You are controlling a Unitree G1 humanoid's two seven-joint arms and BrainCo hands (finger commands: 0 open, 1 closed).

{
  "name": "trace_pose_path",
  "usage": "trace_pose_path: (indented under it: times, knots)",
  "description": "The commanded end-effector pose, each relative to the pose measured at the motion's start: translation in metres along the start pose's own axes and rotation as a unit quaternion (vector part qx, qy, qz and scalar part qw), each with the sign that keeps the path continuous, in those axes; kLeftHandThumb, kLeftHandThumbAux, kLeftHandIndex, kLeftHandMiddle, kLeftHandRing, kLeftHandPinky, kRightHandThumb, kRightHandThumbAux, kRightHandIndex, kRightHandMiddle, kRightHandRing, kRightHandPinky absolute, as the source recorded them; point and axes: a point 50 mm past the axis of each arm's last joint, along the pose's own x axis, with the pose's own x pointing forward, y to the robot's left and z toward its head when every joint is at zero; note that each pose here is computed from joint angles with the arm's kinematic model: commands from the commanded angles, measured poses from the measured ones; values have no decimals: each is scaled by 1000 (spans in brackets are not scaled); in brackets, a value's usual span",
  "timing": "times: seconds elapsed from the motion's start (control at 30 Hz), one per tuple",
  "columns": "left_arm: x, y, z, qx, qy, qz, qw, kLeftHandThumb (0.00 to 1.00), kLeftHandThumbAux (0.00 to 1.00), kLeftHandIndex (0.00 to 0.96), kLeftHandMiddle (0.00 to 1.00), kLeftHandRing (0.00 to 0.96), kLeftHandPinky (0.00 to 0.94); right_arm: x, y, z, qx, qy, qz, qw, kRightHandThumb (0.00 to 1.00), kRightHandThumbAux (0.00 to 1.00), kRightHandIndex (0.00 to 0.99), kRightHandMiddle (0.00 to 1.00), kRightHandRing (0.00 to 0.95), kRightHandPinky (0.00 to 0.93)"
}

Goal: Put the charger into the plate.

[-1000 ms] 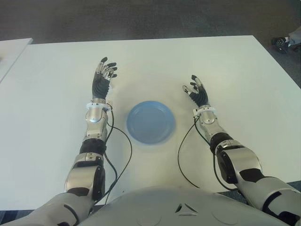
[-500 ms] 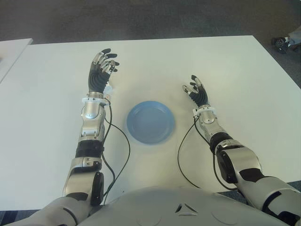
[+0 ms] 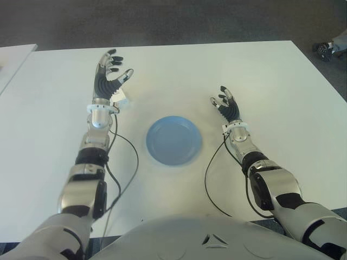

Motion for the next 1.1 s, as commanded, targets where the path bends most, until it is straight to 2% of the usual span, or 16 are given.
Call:
trace_pose_path:
  times: [0.03,0.1,0.23,0.4,0.6,1.1]
  knots:
    - [12,-1,-22,197,44,-31,979,212,525,81,144,154,125,-35,32,-49,-10,130,77,988,159,532,28,105,142,207]
    - [13,-2,-24,227,46,-38,972,183,517,61,114,119,88,-35,32,-49,-10,130,78,988,158,532,28,108,143,206]
    - [12,-6,-29,316,35,-70,945,109,493,15,29,30,20,-35,32,-48,-8,128,79,989,154,532,29,117,152,217]
    - [12,-8,-35,389,30,-102,915,49,471,2,4,4,3,-36,32,-49,-10,127,81,988,151,534,33,134,169,231]
    - [12,-8,-38,428,23,-131,894,5,455,0,0,0,0,-36,32,-49,-9,127,86,988,152,555,35,157,189,233]
    - [10,-7,-43,484,16,-179,856,0,461,0,0,0,0,-36,31,-49,-7,123,92,988,152,603,29,173,198,224]
